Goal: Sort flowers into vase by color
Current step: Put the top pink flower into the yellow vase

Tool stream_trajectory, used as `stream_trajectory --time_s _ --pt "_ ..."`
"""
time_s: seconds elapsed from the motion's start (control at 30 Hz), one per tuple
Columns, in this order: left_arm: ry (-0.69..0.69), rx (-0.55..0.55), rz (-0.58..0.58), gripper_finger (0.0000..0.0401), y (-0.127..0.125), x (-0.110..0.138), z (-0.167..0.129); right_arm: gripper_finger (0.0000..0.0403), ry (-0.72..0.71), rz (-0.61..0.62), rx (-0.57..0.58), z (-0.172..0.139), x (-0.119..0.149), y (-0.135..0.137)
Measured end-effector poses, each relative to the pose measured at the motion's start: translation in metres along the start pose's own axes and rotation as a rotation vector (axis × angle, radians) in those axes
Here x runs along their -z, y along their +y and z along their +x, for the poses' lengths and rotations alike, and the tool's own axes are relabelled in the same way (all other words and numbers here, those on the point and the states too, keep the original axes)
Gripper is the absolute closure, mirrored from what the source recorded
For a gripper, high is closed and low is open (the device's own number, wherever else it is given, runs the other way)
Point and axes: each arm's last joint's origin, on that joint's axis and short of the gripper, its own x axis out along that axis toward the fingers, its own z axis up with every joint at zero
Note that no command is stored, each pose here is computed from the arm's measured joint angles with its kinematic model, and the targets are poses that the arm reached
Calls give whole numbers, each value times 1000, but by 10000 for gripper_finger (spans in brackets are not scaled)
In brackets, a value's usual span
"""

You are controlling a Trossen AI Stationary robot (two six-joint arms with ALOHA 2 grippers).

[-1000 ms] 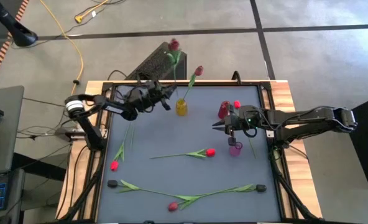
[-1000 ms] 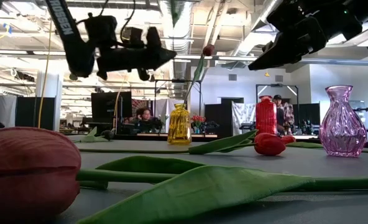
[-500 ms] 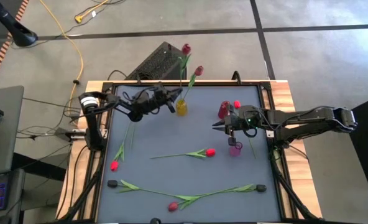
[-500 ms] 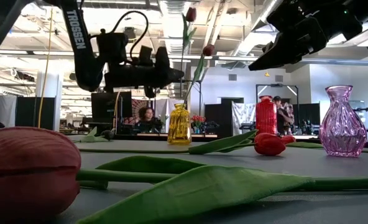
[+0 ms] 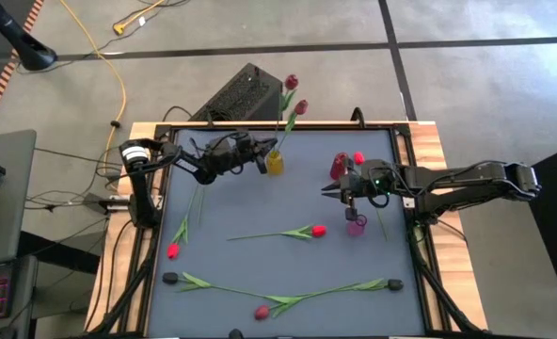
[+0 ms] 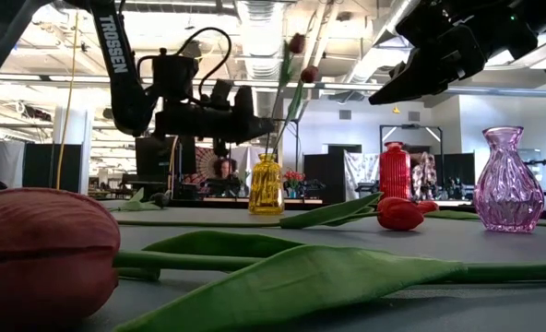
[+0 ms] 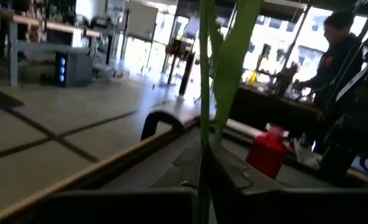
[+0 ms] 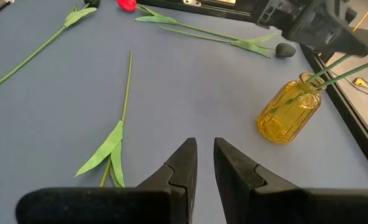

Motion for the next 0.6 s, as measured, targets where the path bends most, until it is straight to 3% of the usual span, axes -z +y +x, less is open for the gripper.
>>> stream_trajectory --time_s 0.6 --pt "116 -2 22 401 2 11 -1 321 0 0 0 0 0 0"
